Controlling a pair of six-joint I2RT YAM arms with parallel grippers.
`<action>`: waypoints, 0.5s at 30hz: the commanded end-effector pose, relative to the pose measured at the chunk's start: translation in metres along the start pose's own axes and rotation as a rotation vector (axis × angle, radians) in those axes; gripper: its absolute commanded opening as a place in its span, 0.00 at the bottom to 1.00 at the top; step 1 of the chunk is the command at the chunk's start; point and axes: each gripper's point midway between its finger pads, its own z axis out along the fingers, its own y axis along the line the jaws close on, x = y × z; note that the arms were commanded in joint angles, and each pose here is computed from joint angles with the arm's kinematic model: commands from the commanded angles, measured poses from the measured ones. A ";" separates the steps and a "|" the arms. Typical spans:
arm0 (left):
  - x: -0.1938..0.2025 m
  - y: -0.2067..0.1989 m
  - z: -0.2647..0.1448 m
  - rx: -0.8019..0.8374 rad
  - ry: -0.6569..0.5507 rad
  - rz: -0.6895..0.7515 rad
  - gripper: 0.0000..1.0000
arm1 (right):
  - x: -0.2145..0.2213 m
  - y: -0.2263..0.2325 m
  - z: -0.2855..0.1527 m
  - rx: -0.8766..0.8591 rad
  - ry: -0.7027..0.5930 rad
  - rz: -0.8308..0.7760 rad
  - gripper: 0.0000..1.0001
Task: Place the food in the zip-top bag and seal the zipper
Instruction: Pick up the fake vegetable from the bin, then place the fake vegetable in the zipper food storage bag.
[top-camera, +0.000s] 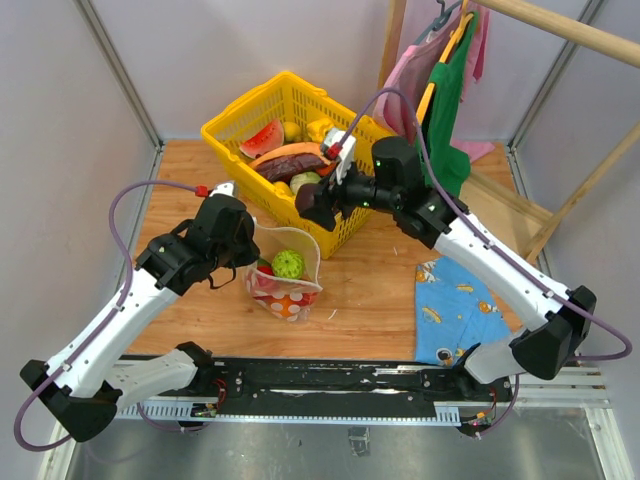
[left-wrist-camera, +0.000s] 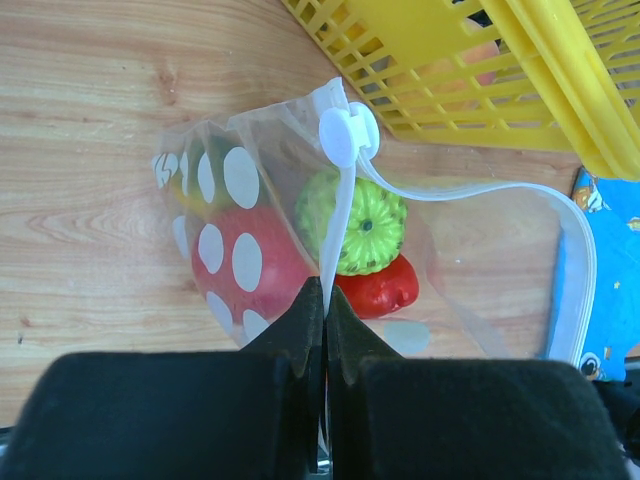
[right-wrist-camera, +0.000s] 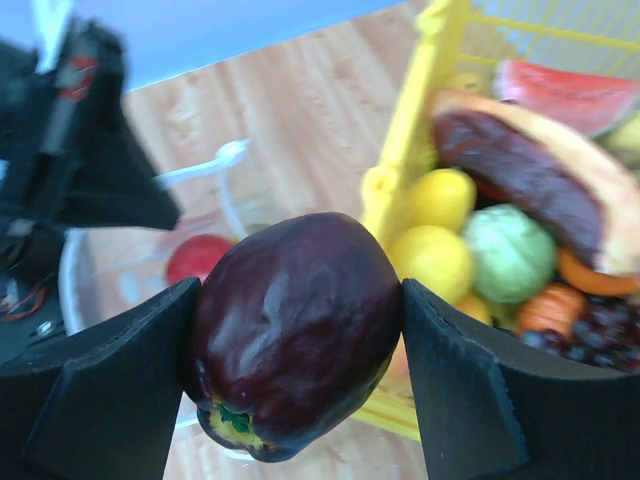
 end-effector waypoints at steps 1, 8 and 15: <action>-0.010 -0.002 -0.002 0.016 -0.055 -0.033 0.00 | -0.006 0.057 0.002 -0.193 -0.051 0.001 0.33; -0.007 -0.002 -0.001 0.029 -0.052 -0.038 0.00 | 0.019 0.091 0.020 -0.286 -0.007 0.020 0.34; -0.006 0.000 -0.003 0.029 -0.051 -0.033 0.00 | 0.048 0.104 0.050 -0.319 0.048 0.011 0.33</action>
